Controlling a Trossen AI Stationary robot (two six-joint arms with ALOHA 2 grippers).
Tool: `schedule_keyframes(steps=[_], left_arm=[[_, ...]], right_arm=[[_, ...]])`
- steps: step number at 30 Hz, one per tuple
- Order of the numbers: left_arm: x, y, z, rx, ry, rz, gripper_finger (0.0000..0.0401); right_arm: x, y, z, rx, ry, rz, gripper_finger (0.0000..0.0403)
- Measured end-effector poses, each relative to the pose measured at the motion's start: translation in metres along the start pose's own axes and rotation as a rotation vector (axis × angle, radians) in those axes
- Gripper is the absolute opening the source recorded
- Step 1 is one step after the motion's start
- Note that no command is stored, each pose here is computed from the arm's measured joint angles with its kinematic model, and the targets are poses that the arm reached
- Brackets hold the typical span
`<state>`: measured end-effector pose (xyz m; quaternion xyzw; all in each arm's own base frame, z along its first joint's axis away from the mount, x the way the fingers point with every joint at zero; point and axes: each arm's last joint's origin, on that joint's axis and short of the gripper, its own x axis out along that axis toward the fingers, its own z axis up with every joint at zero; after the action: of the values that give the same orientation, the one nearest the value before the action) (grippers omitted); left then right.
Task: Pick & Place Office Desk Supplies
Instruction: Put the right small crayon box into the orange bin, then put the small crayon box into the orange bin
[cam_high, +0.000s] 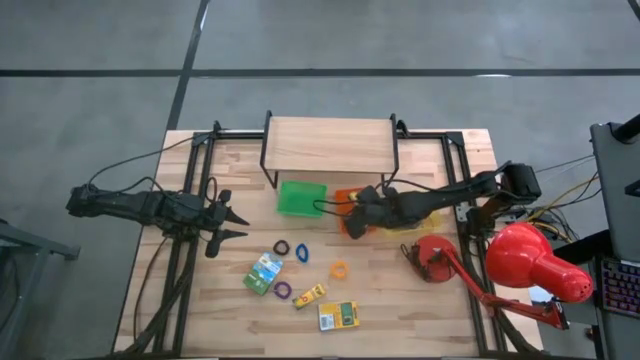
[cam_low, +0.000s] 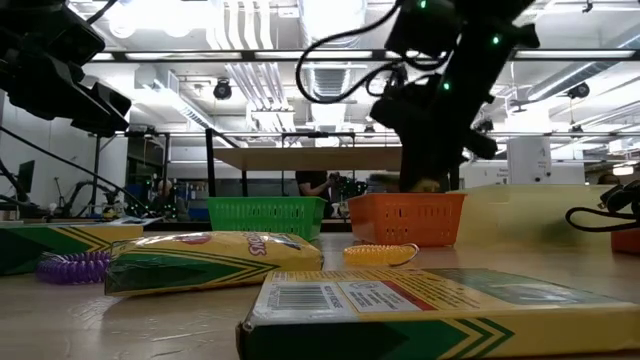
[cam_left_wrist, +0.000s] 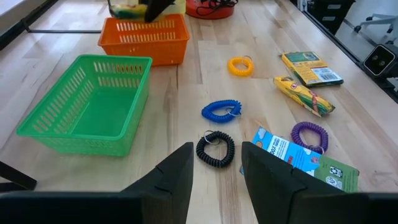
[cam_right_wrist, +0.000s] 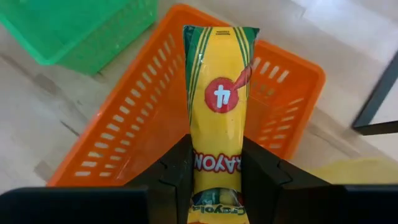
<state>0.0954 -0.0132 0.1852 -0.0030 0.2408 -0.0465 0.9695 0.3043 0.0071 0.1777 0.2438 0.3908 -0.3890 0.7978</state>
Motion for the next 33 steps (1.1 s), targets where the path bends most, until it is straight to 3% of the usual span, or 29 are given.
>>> schedule_keyframes(steps=[15,33], left_arm=[[0.0,0.0,0.0,0.0,0.0,0.0,0.0143],[0.0,0.0,0.0,0.0,0.0,0.0,0.0143]], right_arm=[[0.019,-0.013,-0.004,0.05,0.055,0.047,0.0106],[0.018,-0.008,-0.002,0.085,0.052,0.095,0.0172]])
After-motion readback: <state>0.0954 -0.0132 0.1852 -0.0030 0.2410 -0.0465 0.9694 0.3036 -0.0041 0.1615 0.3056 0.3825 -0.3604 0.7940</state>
